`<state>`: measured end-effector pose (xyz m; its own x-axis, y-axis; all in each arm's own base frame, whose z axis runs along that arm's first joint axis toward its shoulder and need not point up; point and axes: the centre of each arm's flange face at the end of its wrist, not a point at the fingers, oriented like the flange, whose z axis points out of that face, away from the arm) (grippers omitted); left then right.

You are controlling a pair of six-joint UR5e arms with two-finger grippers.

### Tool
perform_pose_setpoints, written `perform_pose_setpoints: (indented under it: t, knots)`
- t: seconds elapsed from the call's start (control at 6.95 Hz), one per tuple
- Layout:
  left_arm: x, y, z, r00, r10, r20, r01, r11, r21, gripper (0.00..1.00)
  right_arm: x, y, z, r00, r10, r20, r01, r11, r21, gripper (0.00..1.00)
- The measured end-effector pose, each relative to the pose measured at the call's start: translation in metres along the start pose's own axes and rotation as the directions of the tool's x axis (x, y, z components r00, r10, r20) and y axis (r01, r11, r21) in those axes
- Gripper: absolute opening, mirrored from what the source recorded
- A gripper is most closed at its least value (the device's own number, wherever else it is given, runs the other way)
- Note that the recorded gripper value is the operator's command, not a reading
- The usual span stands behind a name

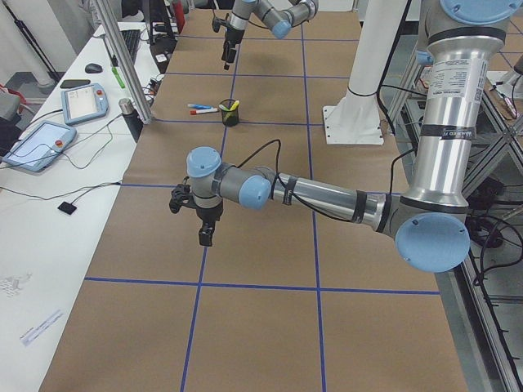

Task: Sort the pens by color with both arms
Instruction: 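Lower the right gripper into the pen cup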

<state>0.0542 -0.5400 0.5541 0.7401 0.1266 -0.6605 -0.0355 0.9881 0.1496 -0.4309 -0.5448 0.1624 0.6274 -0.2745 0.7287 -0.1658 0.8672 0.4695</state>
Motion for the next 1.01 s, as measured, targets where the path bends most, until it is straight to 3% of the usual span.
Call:
perform_pose_setpoints:
  t: [0.14,0.43,1.01]
  knots:
    - [0.002,0.0,-0.004,1.0,0.004,-0.002,-0.004,1.0,0.007,1.0,-0.028,-0.007,0.023,1.0,-0.024,-0.006,0.024,1.0,0.02,0.88]
    - [0.004,0.001,-0.007,1.0,0.002,-0.003,-0.002,1.0,0.014,1.0,-0.064,-0.023,0.039,0.999,-0.028,-0.041,0.028,1.0,0.012,0.77]
    - [0.004,0.003,-0.006,1.0,-0.009,-0.019,0.009,1.0,0.005,1.0,-0.094,0.003,0.059,0.99,-0.11,-0.09,0.113,0.993,0.026,0.76]
